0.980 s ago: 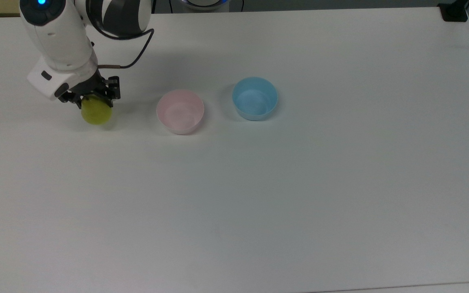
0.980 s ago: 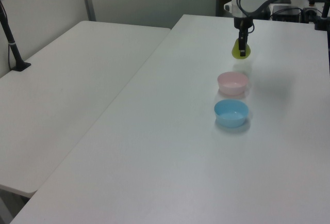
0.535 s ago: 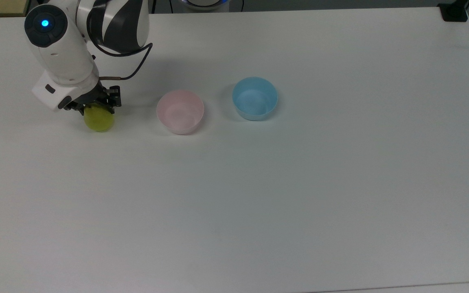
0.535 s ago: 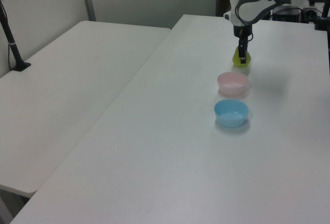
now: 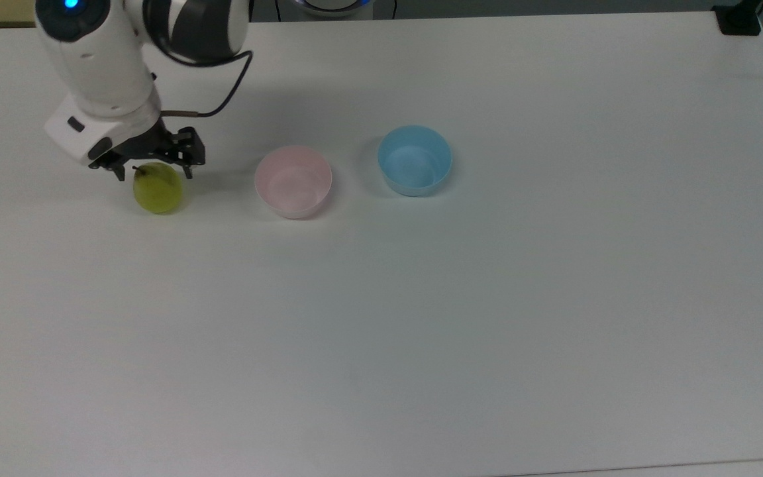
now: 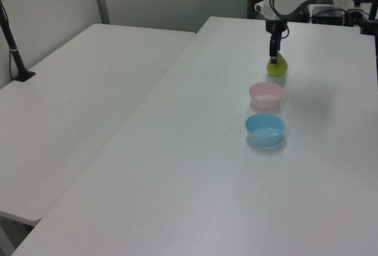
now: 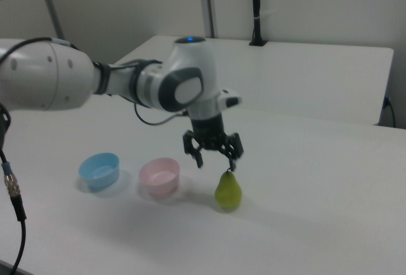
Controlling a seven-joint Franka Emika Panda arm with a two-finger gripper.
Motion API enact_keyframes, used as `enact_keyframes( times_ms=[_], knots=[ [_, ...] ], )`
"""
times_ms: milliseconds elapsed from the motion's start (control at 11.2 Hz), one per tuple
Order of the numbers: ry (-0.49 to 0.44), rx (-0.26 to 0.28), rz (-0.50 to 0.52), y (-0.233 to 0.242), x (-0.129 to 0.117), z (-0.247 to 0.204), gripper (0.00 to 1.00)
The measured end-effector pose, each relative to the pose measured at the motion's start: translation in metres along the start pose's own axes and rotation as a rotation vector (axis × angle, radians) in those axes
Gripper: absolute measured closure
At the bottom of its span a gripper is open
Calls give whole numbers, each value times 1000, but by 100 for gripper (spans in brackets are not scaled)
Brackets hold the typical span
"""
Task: Pick up a pear from the bowl
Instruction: 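Open the gripper, release the pear, and raise the gripper away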
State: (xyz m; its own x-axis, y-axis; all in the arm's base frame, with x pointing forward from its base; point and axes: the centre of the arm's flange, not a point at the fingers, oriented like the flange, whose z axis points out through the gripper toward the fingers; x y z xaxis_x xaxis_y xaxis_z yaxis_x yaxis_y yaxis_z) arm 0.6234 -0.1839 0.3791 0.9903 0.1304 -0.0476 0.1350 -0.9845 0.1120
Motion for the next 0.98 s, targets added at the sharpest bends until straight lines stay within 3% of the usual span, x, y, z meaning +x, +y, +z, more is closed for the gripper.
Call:
enact_keyframes(
  times_ms=[267, 446, 980],
  knots=[
    [43, -11, 43, -78, 20, -61, 0],
    [56, -12, 72, -121, 20, -105, 0],
    [39, -5, 130, -191, -23, -198, 0]
  ],
)
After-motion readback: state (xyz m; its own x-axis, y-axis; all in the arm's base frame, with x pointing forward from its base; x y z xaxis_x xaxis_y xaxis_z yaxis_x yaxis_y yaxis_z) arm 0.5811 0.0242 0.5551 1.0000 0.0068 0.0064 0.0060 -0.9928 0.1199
